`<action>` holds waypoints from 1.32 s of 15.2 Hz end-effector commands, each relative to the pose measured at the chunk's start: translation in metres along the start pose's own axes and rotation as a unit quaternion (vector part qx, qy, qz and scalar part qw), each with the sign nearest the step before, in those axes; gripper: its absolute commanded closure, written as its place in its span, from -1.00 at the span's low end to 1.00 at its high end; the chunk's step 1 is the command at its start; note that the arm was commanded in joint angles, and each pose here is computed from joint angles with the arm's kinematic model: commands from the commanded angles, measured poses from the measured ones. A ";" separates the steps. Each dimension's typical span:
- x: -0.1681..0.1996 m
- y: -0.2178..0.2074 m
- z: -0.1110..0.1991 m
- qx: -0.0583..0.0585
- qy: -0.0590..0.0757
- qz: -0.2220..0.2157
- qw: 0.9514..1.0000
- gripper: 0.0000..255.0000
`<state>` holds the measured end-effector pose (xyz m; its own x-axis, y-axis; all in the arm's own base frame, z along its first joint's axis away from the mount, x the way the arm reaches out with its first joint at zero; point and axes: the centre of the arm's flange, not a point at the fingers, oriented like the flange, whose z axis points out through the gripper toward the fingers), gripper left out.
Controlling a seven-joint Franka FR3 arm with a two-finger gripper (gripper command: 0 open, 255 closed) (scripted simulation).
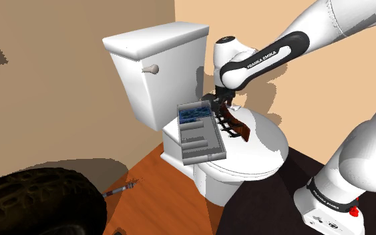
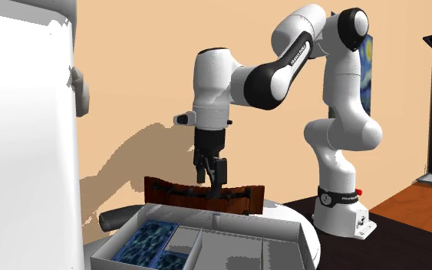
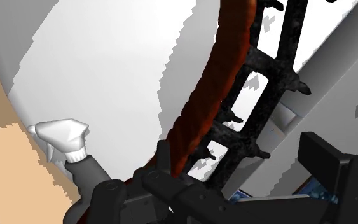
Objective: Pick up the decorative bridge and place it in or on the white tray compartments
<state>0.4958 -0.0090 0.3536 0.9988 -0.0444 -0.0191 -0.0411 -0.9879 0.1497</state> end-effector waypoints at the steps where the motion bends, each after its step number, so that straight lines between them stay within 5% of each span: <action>1: 0.000 -0.001 0.011 0.000 0.000 0.000 1.000 -1.00; 10: 0.000 -0.001 0.020 0.000 0.000 0.000 1.000 -1.00; 11: 0.000 -0.001 0.020 0.000 0.000 0.000 1.000 1.00; 20: 0.000 -0.001 0.020 0.000 0.000 0.000 1.000 1.00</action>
<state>0.4953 -0.0114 0.3358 0.9989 -0.0449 -0.0164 -0.0419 -0.9878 0.1499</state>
